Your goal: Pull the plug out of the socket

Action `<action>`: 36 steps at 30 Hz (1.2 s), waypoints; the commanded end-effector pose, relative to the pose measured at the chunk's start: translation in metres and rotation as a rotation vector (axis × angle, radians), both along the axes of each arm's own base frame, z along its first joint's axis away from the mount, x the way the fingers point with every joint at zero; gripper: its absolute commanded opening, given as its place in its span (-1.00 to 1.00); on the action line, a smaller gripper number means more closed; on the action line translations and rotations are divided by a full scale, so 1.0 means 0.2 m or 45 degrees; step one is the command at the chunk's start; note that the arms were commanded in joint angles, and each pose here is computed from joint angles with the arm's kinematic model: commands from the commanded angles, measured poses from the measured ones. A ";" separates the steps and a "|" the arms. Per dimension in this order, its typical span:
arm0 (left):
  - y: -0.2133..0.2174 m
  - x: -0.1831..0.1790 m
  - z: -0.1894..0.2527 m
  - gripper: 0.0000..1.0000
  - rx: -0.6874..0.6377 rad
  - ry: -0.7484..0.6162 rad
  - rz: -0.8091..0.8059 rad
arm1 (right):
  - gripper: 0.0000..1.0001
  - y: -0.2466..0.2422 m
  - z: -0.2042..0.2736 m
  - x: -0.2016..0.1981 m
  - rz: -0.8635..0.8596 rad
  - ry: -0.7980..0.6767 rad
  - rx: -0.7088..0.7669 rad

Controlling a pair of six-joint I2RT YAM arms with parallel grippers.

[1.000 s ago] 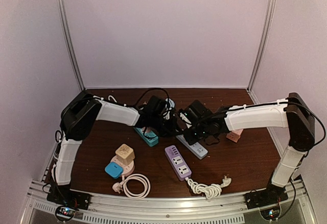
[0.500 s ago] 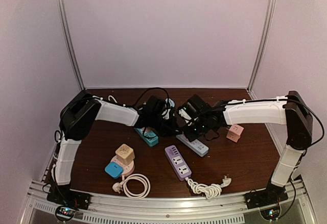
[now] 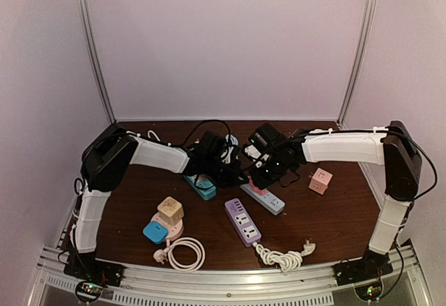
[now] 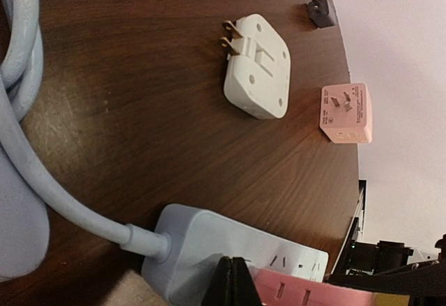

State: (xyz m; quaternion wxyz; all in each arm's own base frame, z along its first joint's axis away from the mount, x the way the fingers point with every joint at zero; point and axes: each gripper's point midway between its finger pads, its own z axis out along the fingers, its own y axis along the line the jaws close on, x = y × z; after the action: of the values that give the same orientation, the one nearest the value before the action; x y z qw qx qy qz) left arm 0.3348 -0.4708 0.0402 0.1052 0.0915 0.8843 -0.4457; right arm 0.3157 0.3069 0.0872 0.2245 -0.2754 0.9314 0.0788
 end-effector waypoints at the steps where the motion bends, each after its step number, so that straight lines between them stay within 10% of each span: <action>1: 0.22 -0.18 -0.39 -0.98 0.313 0.210 0.007 | -0.82 0.03 0.17 0.19 -0.083 -0.161 0.104; 26: 0.25 -0.19 -0.44 -0.98 0.375 0.196 -0.003 | -0.91 0.05 0.35 0.14 -0.049 -0.323 0.186; 36: 0.08 -0.03 -0.05 -0.93 0.257 0.000 -0.048 | -0.84 -0.12 0.41 0.25 -0.218 -0.309 0.249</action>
State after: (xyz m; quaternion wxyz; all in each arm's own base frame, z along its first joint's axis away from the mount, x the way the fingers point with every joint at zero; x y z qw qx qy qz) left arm 0.3351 -0.4693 0.0443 0.1076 0.1122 0.8955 -0.4171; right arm 0.3513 0.2968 0.1453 0.3436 -0.2247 0.9063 0.1009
